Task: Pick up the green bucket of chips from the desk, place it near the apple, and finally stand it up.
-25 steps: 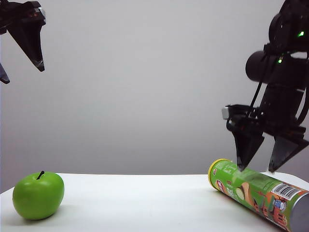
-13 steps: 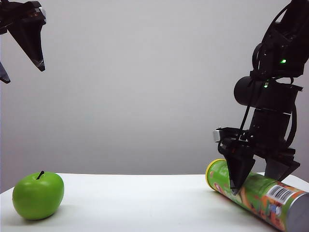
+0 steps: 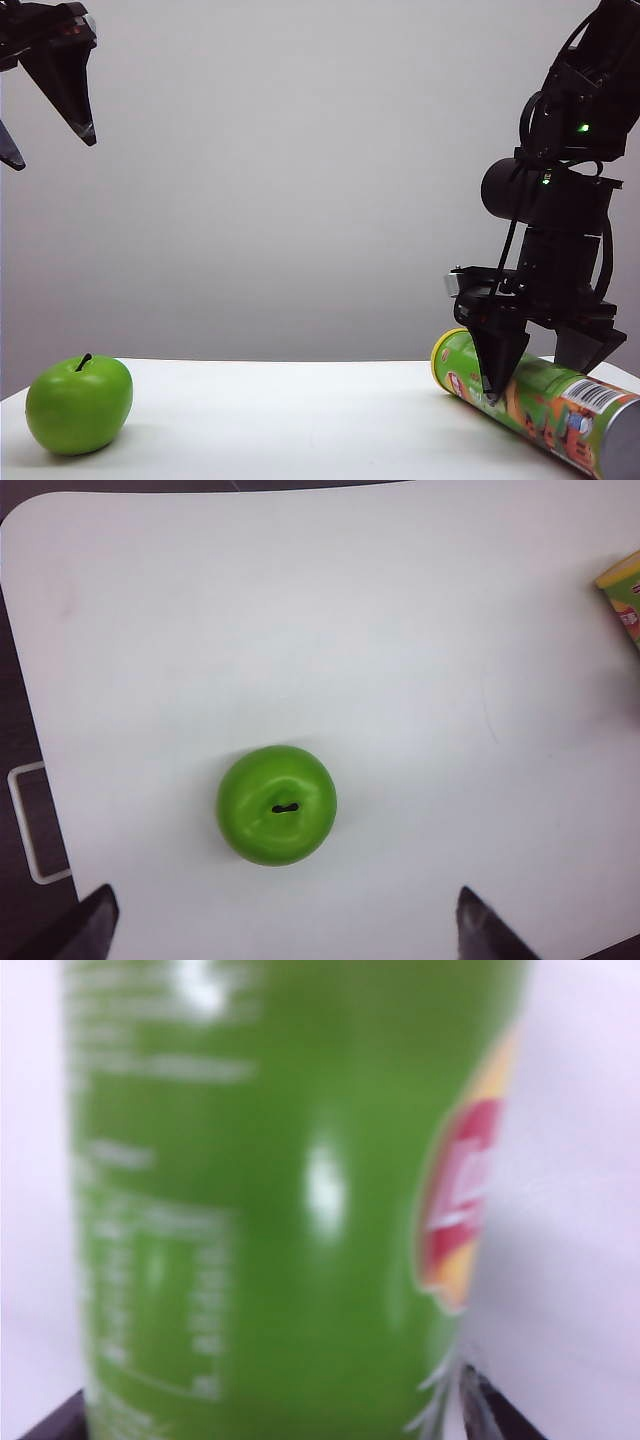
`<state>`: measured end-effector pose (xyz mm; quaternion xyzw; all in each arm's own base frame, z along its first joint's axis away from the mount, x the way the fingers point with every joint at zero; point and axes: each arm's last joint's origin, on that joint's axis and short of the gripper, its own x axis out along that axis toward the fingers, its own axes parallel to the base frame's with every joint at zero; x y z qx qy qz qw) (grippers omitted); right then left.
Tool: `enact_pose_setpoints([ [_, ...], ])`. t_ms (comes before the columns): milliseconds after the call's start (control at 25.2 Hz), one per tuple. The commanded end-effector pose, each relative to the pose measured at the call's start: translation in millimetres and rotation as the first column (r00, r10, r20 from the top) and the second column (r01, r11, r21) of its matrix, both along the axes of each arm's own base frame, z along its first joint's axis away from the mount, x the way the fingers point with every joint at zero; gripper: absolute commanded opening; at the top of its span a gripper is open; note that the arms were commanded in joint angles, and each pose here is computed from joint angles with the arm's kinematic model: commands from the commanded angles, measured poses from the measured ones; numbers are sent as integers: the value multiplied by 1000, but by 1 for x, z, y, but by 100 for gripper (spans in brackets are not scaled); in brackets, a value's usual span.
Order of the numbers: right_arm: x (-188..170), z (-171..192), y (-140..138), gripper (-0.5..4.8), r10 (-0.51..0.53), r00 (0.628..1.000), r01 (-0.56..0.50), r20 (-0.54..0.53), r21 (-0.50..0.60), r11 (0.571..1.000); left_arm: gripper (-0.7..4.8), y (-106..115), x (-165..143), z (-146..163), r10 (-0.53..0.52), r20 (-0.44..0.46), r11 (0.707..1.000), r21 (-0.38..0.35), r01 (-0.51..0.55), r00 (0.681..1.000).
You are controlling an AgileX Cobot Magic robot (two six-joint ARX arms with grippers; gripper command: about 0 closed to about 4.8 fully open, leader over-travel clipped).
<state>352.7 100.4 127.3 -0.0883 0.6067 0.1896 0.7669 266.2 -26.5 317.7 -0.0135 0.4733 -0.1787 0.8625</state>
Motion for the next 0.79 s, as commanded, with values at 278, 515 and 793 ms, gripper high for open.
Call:
enact_pose_setpoints([
  [278, 4, 3, 1, 298, -18, 999, 17, 40, 1, 1000, 435, 0, 2, 3, -2, 36, 1000, 0, 2, 999],
  [515, 12, 6, 4, 286, -90, 991, 83, 100, 78, 994, 435, 0, 4, 5, -2, 58, 1000, -2, 2, 998],
  [793, 20, 12, 10, 286, -164, 980, 129, 111, 272, 954, 435, 1, 5, 6, 2, 73, 1000, -2, -2, 997],
])
